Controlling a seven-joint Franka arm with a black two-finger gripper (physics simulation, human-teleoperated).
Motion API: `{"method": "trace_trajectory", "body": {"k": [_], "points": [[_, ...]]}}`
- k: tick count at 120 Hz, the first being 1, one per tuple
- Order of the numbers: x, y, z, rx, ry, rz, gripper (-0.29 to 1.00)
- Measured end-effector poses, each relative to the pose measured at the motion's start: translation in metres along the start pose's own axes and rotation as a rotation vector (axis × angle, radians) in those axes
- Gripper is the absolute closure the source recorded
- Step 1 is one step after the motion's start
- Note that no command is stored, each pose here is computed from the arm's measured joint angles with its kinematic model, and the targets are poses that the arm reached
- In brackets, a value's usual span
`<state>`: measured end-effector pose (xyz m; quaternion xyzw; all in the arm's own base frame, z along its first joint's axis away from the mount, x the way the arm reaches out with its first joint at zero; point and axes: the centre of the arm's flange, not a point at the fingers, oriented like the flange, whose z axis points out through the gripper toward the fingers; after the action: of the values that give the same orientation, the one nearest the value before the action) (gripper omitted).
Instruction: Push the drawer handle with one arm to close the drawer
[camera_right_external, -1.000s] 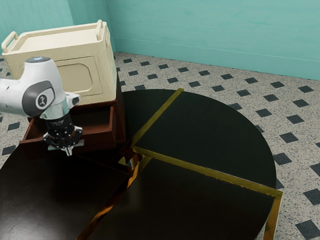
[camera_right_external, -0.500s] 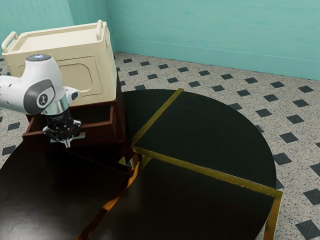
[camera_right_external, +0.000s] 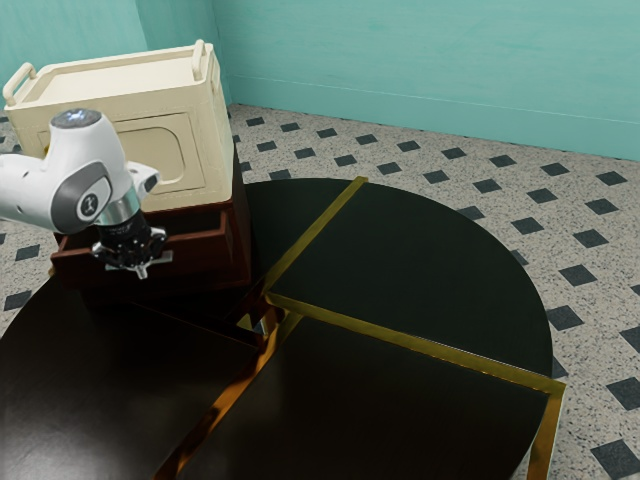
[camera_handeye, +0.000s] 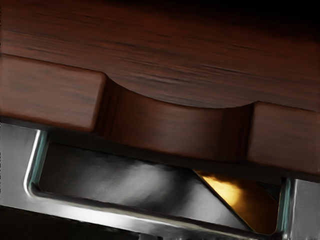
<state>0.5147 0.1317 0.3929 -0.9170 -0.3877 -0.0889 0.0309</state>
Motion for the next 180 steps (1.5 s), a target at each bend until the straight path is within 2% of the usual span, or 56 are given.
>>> {"method": "trace_trajectory", "body": {"k": [40,106,162,170,176,180], "points": [[0.021,0.004,0.007,-0.012,0.076,0.044,0.79],[0.052,0.000,0.012,-0.005,0.118,0.066,0.79],[0.049,0.015,0.016,-0.062,0.193,0.118,0.79],[0.038,0.000,-0.010,-0.090,0.190,0.088,0.68],[0.021,-0.011,-0.069,-0.132,0.196,0.069,0.57],[0.003,0.008,-0.128,-0.176,0.203,0.114,0.49]]}}
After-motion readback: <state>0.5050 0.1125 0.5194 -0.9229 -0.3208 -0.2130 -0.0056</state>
